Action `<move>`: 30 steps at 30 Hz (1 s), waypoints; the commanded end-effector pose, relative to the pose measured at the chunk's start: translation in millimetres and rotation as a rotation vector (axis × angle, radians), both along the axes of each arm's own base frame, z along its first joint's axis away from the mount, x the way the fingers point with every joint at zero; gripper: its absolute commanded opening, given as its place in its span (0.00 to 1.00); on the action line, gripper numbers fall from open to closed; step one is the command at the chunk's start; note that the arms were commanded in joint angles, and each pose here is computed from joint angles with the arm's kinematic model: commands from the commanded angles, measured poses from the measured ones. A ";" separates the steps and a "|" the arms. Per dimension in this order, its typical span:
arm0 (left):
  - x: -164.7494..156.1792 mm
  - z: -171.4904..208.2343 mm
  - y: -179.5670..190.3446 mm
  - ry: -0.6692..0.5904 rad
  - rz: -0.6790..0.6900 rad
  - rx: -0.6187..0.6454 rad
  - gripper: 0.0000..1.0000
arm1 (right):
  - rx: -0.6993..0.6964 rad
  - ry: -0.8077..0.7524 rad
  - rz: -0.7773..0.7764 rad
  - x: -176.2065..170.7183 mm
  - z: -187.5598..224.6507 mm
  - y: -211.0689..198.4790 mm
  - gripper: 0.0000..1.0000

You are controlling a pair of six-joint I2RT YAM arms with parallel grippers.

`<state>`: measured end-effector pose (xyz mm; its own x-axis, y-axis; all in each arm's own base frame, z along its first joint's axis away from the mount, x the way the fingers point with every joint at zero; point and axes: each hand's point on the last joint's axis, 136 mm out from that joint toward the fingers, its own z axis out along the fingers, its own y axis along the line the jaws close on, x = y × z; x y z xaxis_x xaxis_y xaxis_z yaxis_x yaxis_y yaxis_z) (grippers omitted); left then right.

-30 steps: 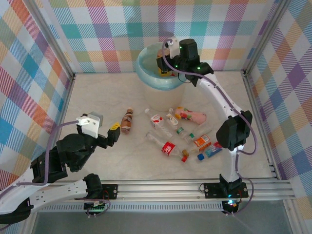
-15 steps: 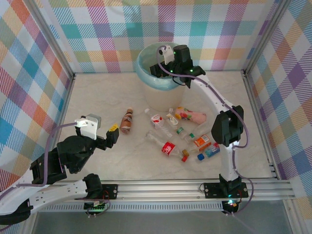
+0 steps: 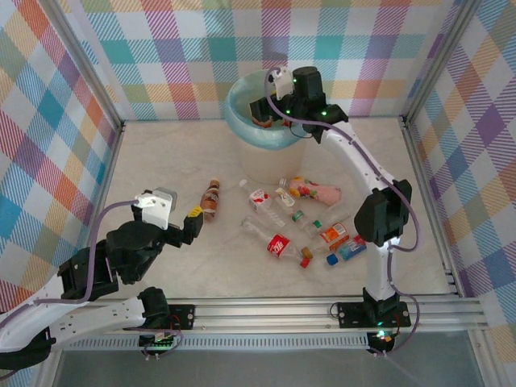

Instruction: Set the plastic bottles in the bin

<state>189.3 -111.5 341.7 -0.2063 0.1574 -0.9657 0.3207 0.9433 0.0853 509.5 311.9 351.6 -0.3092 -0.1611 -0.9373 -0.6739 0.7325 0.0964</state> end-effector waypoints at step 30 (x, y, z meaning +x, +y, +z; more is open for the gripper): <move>43.0 -39.3 -64.9 0.162 0.057 0.065 0.94 | 0.373 -0.030 0.165 -192.6 121.0 -51.1 0.79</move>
